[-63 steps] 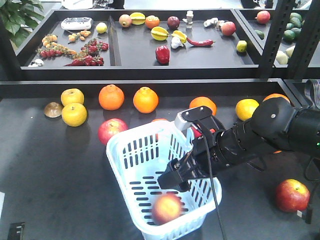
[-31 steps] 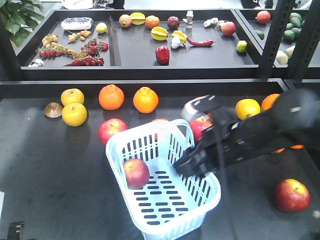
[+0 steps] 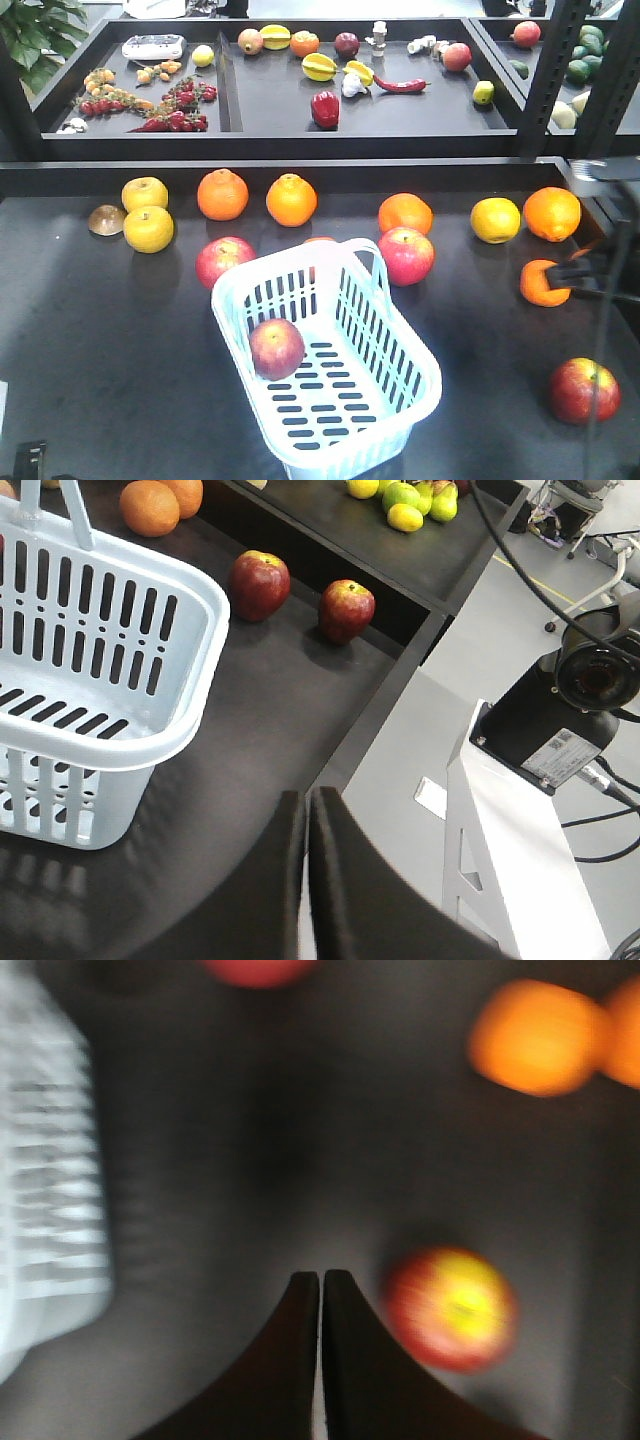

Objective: Pick three apples into basket with both arms
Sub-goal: 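Return the right gripper to a second red apple and grasp it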

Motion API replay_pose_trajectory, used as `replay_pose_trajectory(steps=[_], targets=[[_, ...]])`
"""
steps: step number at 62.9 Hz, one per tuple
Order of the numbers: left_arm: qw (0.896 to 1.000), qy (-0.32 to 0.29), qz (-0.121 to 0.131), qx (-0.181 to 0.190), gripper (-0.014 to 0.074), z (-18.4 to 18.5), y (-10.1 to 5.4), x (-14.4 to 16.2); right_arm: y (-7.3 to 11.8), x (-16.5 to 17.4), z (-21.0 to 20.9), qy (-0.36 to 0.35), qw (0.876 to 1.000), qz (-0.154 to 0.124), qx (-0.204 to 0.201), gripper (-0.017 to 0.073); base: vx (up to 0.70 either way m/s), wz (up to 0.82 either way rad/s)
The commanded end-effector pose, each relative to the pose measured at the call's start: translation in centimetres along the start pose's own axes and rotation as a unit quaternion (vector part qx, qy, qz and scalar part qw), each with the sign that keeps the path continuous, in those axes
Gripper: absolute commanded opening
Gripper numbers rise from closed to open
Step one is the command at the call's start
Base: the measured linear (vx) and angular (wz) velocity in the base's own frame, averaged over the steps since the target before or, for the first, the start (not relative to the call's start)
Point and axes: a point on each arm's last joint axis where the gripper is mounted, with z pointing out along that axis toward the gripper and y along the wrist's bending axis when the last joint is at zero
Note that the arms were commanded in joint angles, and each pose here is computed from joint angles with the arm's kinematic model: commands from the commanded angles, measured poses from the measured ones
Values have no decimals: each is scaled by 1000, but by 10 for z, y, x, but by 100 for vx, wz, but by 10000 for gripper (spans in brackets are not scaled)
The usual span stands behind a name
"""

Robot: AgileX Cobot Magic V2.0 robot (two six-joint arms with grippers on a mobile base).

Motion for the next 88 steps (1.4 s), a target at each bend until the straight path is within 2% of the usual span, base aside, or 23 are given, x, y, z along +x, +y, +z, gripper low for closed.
replay_pose_trajectory(steps=[1, 8, 14, 19, 25, 28, 36, 43, 52, 70, 88], targets=[[999, -36, -10, 10, -7, -1, -3, -12, -22, -5, -9, -27, 999, 20, 35, 36, 0, 0], [999, -36, -10, 10, -7, -1, -3, -12, -36, 0, 3, 4, 999, 36, 36, 151, 0, 0], [999, -36, -10, 10, -7, -1, -3, -12, -42, 3, 19, 33, 998, 44, 31, 322, 0, 0], [999, -36, -10, 10, -7, -1, -3, -12, -47, 1, 35, 61, 997, 43, 34, 506, 0, 0], [999, -36, -10, 11, -7, -1, -3, -12, -55, -5, 48, 106, 992, 51, 41, 670, 0, 0], [999, -36, -10, 11, -7, -1, -3, -12, -60, -7, 56, 135, 988, 58, 45, 724, 0, 0], [999, -36, -10, 11, -7, -1, -3, -12, -67, -10, 73, 210, 974, 71, 43, 724, 0, 0], [999, -36, -10, 11, -7, -1, -3, -12, -67, -12, 83, 230, 969, 82, 30, 706, 0, 0], [999, -36, -10, 10, -7, -1, -3, -12, -65, -14, 90, 217, 971, 97, 14, 673, 0, 0], [999, -36, -9, 9, -6, -1, -3, -12, -65, -8, 115, 237, 966, 101, -3, 614, 0, 0], [999, -36, -9, 9, -6, -1, -3, -12, -67, 0, 144, 249, 963, 105, -3, 600, 0, 0]])
